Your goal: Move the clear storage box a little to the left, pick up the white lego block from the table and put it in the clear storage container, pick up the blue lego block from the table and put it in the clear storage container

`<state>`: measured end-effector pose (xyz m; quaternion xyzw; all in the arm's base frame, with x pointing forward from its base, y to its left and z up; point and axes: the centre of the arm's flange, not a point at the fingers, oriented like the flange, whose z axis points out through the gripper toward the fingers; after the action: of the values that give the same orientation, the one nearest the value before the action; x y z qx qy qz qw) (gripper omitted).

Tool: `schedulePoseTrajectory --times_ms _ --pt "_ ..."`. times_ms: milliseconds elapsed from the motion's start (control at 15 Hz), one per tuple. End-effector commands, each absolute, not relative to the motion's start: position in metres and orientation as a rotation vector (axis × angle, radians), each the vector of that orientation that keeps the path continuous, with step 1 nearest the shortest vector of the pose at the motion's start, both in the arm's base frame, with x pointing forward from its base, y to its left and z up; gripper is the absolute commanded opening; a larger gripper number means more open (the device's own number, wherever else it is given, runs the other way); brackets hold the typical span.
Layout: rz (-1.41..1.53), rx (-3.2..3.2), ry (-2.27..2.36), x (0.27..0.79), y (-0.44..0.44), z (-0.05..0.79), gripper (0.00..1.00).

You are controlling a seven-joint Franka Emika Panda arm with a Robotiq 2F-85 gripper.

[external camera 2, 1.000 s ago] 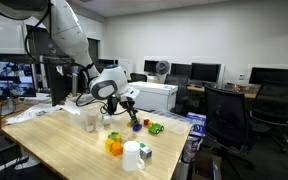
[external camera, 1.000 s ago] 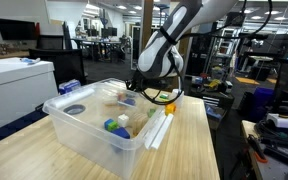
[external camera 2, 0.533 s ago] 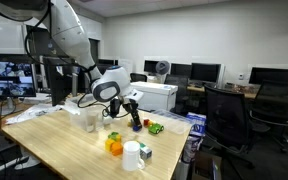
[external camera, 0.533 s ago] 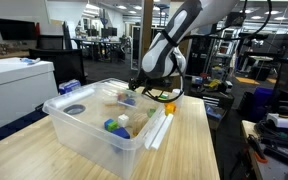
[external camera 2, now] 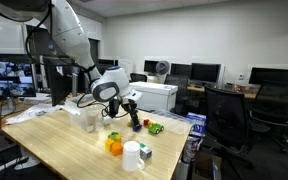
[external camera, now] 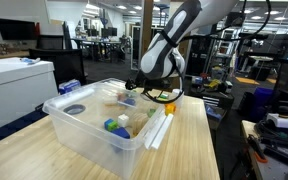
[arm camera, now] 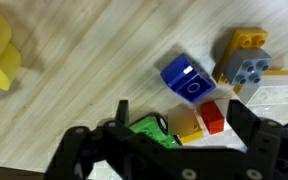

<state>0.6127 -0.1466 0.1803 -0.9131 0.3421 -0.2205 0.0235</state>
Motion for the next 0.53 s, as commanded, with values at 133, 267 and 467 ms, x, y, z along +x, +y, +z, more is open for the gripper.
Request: schedulePoseTrajectory --times_ms 133,267,467 --pt "-0.671 -2.818 1.058 0.628 -0.143 0.164 1.00" --pt "-0.638 -2.822 1.064 0.634 -0.144 0.158 1.00" --pt "-0.548 -2.815 1.108 0.643 -0.142 0.162 1.00"
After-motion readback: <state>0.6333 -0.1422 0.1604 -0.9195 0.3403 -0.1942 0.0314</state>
